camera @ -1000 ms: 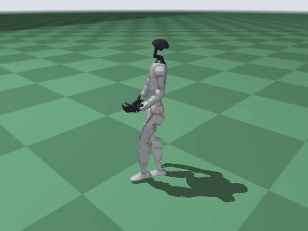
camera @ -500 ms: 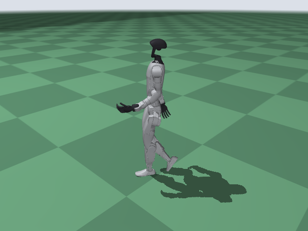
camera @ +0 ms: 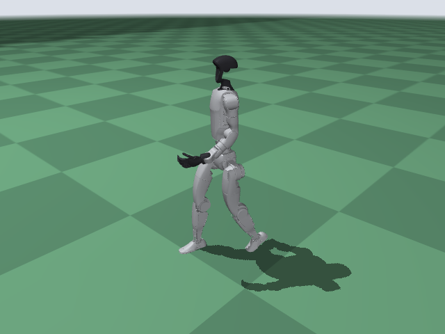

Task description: Walk run

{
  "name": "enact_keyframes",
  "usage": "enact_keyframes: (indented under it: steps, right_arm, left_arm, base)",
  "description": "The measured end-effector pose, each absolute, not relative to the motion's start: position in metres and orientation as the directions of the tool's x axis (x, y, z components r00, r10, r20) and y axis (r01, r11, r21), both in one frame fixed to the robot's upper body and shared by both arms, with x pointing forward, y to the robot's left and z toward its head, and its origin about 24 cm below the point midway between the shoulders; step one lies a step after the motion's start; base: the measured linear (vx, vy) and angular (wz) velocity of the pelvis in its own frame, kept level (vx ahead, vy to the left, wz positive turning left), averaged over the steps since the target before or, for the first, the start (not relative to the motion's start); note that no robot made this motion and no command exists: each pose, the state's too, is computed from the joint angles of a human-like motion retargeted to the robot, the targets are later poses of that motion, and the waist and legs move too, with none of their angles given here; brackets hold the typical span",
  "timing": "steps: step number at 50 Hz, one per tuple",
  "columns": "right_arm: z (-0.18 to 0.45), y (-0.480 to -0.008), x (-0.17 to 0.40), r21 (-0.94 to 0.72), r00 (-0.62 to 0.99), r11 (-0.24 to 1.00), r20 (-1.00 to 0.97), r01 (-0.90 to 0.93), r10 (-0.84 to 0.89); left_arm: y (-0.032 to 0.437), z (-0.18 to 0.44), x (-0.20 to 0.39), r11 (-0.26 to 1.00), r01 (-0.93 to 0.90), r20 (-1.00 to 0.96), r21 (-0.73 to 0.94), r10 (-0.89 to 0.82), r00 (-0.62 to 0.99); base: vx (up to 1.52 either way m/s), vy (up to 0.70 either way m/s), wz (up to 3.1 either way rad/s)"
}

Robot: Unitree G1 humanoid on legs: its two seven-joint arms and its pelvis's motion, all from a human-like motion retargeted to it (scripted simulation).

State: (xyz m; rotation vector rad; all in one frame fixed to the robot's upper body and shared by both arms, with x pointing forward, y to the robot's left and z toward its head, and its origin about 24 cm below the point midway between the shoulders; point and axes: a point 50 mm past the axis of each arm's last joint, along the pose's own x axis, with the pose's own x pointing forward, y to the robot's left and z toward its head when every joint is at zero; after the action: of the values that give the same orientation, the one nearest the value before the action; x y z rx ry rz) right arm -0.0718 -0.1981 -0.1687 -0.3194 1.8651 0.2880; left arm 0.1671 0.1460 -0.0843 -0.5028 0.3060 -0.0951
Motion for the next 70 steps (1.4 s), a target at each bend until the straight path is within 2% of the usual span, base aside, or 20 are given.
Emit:
enact_keyframes:
  steps: [5, 16, 20, 23, 29, 38, 46, 54, 58, 64, 70]
  right_arm:
    - [-0.171, -0.22, -0.025, -0.027, -0.189, 0.94, -0.977, -0.341, -0.097]
    - [-0.147, -0.274, 0.111, -0.343, 0.262, 0.862, -0.93, -0.373, -0.257]
    - [-0.134, -0.283, 0.142, -0.407, 0.383, 0.856, -0.882, -0.318, -0.276]
    - [-0.133, -0.283, 0.146, -0.412, 0.409, 0.866, -0.869, -0.284, -0.28]
    - [-0.153, -0.257, 0.108, -0.294, 0.304, 0.903, -0.932, -0.314, -0.198]
    - [-0.173, -0.212, -0.023, -0.102, -0.08, 0.921, -0.987, -0.377, -0.143]
    - [-0.163, -0.198, -0.098, 0.053, -0.258, 0.958, -0.966, -0.281, -0.022]
    - [-0.14, -0.181, -0.17, 0.141, -0.476, 0.988, -0.875, -0.069, 0.092]
    - [-0.135, -0.187, -0.179, 0.147, -0.508, 0.987, -0.856, -0.059, 0.097]
    - [-0.14, -0.216, -0.158, 0.01, -0.46, 0.998, -0.888, -0.069, -0.022]
    - [-0.153, -0.232, -0.114, -0.148, -0.296, 0.979, -0.95, 0.141, -0.101]
  left_arm:
    - [0.145, -0.094, 0.153, 0.861, -0.026, -0.317, -0.507, -0.158, 0.935]
    - [0.152, -0.089, 0.154, 0.865, -0.065, -0.296, -0.498, -0.099, 0.95]
    - [0.151, -0.087, 0.157, 0.863, -0.076, -0.287, -0.5, -0.082, 0.954]
    - [0.149, -0.088, 0.157, 0.859, -0.082, -0.294, -0.505, -0.082, 0.952]
    - [0.152, -0.093, 0.151, 0.854, -0.116, -0.324, -0.507, -0.064, 0.944]
    - [0.164, -0.095, 0.149, 0.847, -0.168, -0.342, -0.505, -0.018, 0.94]
    - [0.153, -0.068, 0.192, 0.876, -0.015, -0.205, -0.483, -0.096, 0.974]
    - [0.143, -0.044, 0.224, 0.872, 0.139, -0.09, -0.469, -0.204, 0.975]
    - [0.143, -0.041, 0.225, 0.878, 0.16, -0.076, -0.451, -0.217, 0.973]
    - [0.147, -0.055, 0.21, 0.874, 0.106, -0.135, -0.474, -0.191, 0.972]
    - [0.133, -0.076, 0.187, 0.865, 0.065, -0.239, -0.497, -0.209, 0.948]
  base:
    - [0.59, -0.38, 0.62]
    - [0.48, -0.3, 0.18]
    - [0.49, -0.26, 0.43]
    - [0.53, -0.23, 0.83]
    - [0.72, -0.22, 0.06]
    - [0.86, -0.15, 0.29]
    - [0.54, 0.0, 1.63]
    - [0.49, -0.22, 1.97]
    - [0.64, -0.31, 0.99]
    - [0.65, -0.29, 0.98]
    - [0.75, -0.18, 1.34]
